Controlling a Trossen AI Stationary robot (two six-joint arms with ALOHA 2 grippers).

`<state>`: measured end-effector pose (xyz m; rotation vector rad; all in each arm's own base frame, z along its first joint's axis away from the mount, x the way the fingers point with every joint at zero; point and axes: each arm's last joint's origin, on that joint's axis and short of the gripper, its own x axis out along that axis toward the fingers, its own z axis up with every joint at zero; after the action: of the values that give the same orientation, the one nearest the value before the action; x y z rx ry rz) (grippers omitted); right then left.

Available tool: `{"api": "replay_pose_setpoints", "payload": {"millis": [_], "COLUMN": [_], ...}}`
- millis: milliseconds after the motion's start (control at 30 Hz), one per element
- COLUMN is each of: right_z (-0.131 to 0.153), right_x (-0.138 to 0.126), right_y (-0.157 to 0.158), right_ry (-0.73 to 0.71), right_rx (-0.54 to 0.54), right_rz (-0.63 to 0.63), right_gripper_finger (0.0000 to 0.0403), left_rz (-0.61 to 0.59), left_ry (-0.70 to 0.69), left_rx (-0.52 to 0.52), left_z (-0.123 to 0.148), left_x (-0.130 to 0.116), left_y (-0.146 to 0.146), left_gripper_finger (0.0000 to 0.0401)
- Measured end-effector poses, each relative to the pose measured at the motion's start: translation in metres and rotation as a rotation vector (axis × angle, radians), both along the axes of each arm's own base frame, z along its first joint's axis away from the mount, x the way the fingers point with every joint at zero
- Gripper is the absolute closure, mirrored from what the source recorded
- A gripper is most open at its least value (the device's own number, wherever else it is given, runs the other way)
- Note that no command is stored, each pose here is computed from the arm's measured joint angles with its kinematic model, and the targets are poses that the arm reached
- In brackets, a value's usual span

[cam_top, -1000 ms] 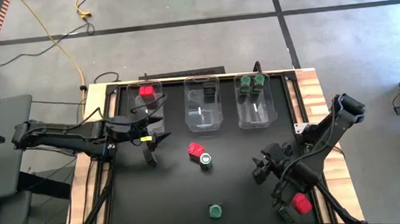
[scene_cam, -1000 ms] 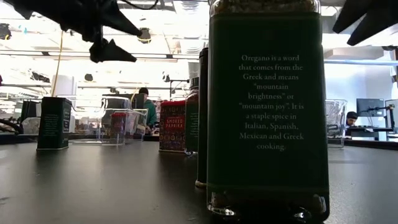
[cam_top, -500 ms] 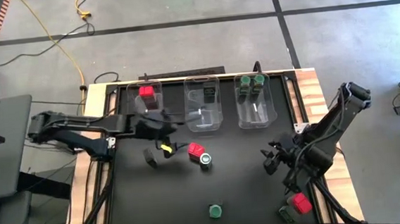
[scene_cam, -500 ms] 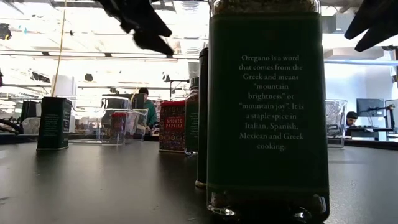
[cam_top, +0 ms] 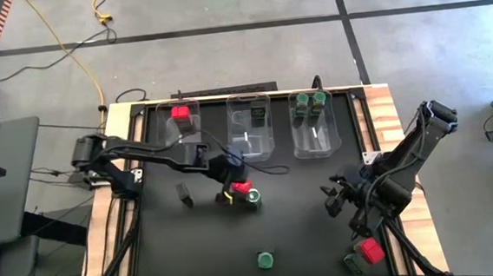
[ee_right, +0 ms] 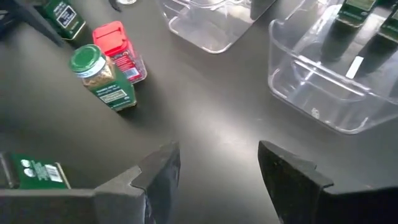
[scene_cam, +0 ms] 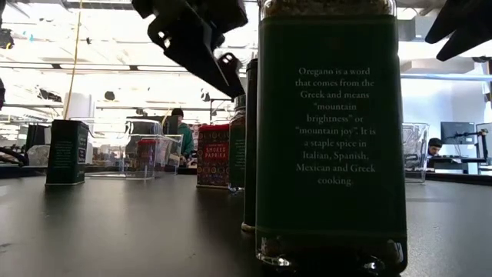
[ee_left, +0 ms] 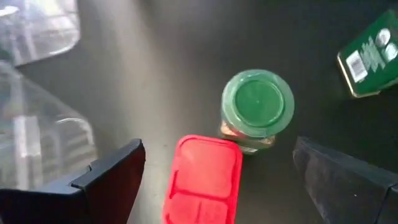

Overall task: Sort spices by type
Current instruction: Put the red seasoning can into the left transparent bin

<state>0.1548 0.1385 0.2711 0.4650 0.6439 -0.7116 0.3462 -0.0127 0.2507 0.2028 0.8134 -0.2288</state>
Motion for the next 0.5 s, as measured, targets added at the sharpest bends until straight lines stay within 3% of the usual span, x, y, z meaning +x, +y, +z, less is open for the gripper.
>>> {"api": "replay_pose_setpoints", "payload": {"millis": [200, 500], "right_z": [0.001, 0.001], "right_x": [0.005, 0.006], "right_y": [0.005, 0.006], "right_ry": [-0.013, -0.004], "right_rx": [0.002, -0.009], "right_rz": [0.065, 0.092], "right_gripper_finger": [0.0159, 0.0159], "left_rz": [-0.064, -0.032], "left_ry": [0.104, 0.180], "left_rx": [0.038, 0.073], "left_z": [-0.025, -0.039], "left_x": [0.013, 0.014], "left_y": [-0.006, -0.005], "left_gripper_finger": [0.0010, 0.0035]}}
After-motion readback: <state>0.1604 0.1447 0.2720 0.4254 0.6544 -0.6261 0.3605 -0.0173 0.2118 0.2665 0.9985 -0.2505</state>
